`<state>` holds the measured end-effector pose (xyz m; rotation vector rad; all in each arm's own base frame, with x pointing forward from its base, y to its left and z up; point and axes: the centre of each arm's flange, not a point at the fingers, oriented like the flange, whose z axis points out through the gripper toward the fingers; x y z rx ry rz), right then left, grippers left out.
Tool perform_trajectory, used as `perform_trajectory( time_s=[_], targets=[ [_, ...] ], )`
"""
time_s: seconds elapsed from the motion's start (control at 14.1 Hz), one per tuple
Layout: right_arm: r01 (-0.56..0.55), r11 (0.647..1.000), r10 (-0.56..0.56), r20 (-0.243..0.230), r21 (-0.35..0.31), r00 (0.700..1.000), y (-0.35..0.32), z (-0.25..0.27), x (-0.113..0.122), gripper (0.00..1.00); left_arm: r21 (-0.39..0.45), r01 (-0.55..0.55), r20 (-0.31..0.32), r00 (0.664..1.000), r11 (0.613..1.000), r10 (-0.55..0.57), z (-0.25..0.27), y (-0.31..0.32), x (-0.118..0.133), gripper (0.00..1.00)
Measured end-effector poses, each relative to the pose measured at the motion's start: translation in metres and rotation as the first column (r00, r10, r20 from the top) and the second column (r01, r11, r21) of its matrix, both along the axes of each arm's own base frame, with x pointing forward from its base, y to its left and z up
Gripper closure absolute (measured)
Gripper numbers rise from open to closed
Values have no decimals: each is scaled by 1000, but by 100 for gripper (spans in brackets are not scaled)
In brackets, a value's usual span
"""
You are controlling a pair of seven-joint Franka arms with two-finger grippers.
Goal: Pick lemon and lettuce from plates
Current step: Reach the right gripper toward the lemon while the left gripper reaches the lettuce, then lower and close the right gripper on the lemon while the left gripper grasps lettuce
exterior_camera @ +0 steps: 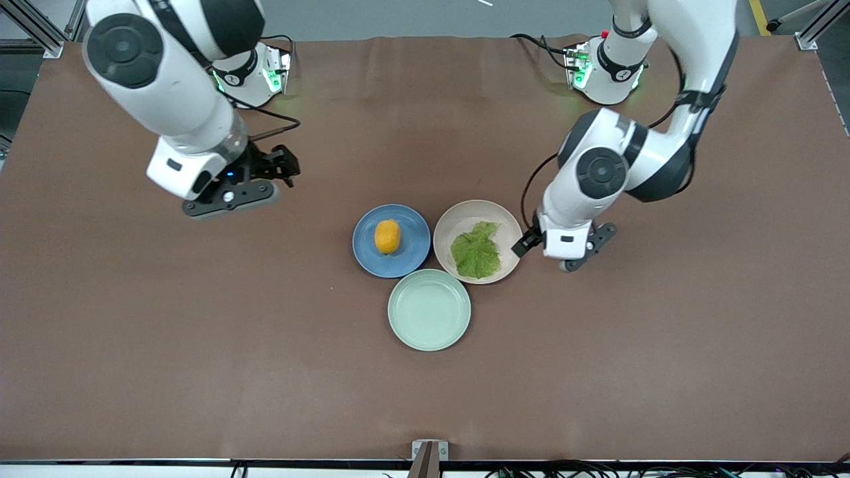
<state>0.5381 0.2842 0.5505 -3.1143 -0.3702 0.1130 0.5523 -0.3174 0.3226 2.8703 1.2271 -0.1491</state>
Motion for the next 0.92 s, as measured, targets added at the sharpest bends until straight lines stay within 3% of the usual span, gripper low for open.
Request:
perform_trajectory(
  time_s=[0.28, 0.57, 0.92],
  targets=[
    [102, 995, -102, -9, 10, 995, 80, -67, -14, 0, 13, -189, 41, 981, 982, 189, -54, -34, -7, 2],
    [143, 988, -143, 0, 51, 990, 102, -172, -2, 0, -3, -323, 65, 944, 946, 323, -93, -53, -13, 9],
    [195, 978, -193, -28, 68, 981, 110, -256, -5, 0, 4, -380, 41, 924, 925, 379, -123, -66, -24, 16]
  ],
)
